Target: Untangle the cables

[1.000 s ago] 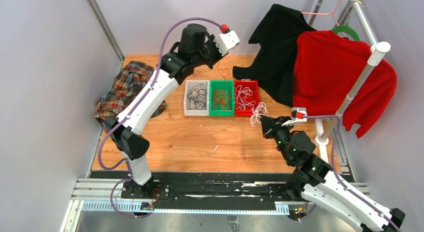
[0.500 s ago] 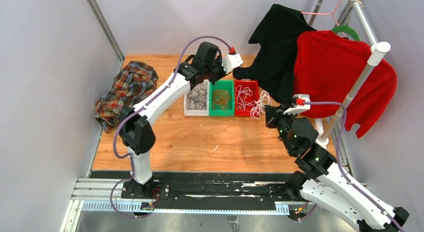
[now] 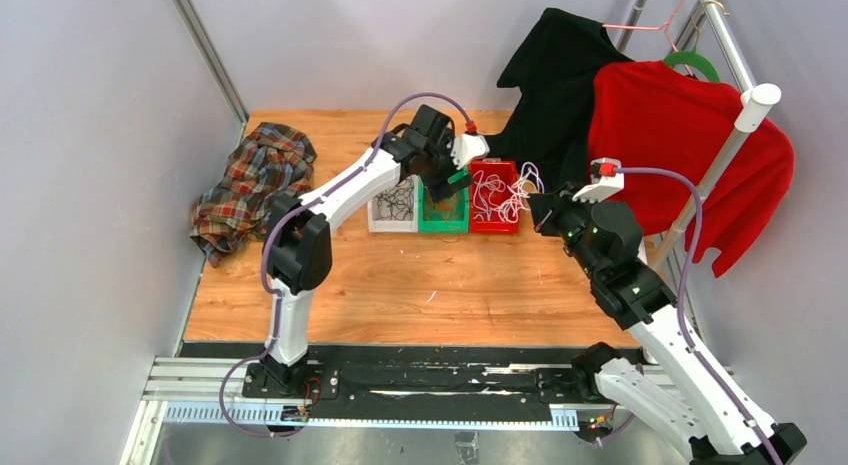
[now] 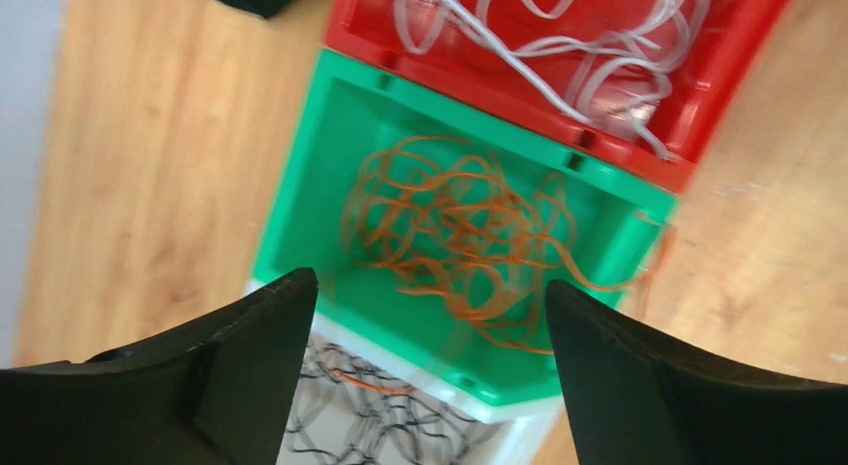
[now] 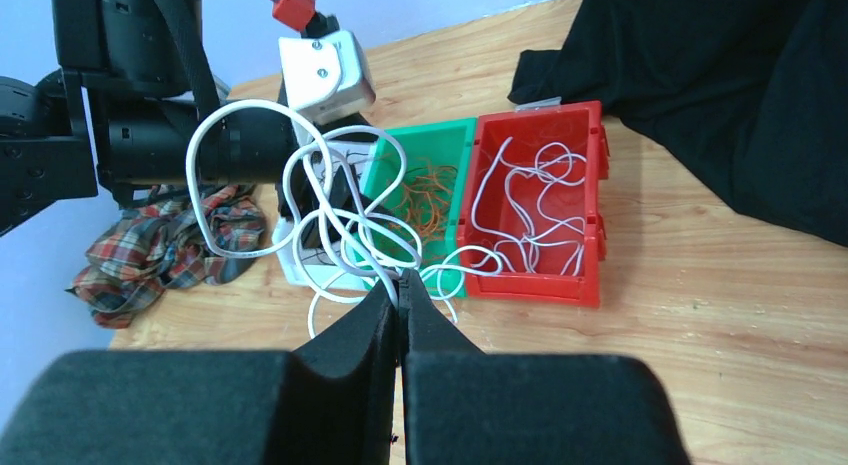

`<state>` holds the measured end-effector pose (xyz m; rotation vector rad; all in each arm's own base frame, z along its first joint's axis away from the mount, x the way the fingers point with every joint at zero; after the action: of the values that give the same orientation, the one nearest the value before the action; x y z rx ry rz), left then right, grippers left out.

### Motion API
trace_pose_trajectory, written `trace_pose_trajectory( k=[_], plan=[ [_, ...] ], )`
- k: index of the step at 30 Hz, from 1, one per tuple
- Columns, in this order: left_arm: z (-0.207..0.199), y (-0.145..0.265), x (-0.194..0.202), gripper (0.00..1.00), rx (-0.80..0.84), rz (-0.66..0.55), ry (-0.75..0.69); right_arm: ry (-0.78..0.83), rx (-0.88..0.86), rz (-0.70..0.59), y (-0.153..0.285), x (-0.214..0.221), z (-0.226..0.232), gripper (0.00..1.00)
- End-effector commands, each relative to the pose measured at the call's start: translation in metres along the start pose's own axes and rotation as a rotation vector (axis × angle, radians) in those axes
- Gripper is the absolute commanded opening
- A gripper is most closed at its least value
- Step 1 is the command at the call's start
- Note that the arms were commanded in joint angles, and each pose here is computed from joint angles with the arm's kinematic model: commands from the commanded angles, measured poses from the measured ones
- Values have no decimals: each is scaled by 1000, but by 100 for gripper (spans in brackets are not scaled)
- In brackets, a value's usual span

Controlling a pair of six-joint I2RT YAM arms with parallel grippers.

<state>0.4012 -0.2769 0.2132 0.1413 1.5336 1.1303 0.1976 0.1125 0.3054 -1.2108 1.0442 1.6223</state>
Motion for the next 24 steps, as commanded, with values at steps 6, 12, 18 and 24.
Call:
trace_pose_trajectory(
  k=[6, 12, 18, 24],
  plan=[
    [-47, 86, -15, 96, 432, -89, -17, -70, -151, 75, -10, -13, 8, 1],
    [-66, 149, -43, 100, 590, -243, -26, -29, -285, 121, -17, -13, 19, 1],
    [-76, 169, -70, 96, 658, -306, 58, -21, -506, 211, -28, -7, 38, 1],
    [-82, 167, -67, 77, 710, -296, 80, -8, -611, 260, -31, 2, 49, 1]
  ],
)
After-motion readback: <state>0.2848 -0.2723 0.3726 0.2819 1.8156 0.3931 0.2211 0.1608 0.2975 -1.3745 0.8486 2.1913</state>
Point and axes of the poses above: each gripper's point midway between its finger pads, its own y axis back along the fingers, its own z axis along the line the jaws close on, x = y × z, the point moved 8 cm from there along y, back along the fingers, and after that the axes turned 15 degrees about y, right-handed, at the moved point
